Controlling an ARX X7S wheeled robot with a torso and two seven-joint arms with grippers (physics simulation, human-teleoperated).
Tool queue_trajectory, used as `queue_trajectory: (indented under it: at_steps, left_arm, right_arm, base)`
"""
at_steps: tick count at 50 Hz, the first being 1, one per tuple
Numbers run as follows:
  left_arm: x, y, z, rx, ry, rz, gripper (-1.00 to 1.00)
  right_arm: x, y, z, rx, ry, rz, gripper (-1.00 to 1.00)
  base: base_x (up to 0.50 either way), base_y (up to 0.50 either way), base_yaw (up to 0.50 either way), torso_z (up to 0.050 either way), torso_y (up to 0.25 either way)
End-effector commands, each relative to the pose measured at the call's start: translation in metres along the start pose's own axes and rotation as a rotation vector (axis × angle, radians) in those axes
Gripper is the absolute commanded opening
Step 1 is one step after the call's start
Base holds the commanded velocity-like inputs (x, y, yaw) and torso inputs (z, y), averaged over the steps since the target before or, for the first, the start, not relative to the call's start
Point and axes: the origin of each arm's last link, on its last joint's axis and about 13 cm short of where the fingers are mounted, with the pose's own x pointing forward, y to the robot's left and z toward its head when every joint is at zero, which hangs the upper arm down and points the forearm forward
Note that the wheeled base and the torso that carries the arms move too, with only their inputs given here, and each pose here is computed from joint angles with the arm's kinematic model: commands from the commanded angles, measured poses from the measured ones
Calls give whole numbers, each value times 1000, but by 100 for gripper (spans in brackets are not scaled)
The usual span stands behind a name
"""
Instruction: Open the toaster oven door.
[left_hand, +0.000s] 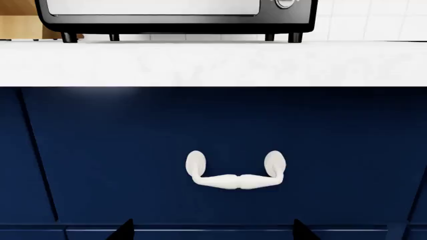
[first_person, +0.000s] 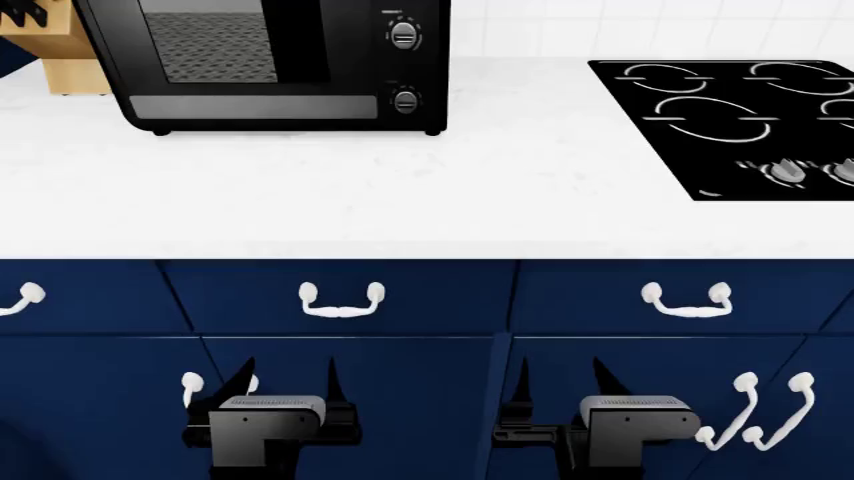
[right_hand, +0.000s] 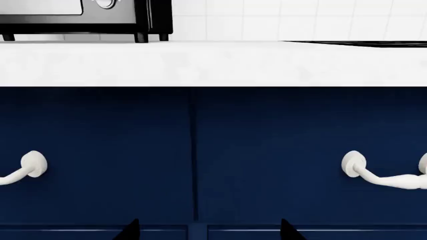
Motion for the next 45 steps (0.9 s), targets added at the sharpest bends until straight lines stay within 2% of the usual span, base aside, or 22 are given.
queue_trajectory:
  at_steps: [1,7,8,13,25,34,45]
  left_arm:
    - [0,0,0,6,3,2,100]
    - [-2,0,1,14,6,-3,100]
    - [-3,0,2,-8,1,-8,100]
    - [-3,1,9,-12,-1,-17,100]
    - [2,8,44,25,-23,-49,100]
    - [12,20,84,43,-59,-62,100]
    - [21,42,151,85,-105,-57,100]
  right_arm:
    - [0,0,-1,-2,1,-2,100]
    - [-1,0,-1,-8,2,-7,100]
    - [-1,1,-2,-9,3,-7,100]
    - [2,-1,1,-8,-3,-8,100]
    - [26,-8,30,14,-54,-24,100]
    - [48,-15,63,48,-88,-30,100]
    - [76,-22,119,-13,-172,-4,100]
  base:
    - [0,0,0,0,0]
    - [0,0,0,0,0]
    - [0,0,0,0,0]
    - [0,0,0,50,0]
    - [0,0,0,50,0]
    - [0,0,0,50,0]
    - [0,0,0,50,0]
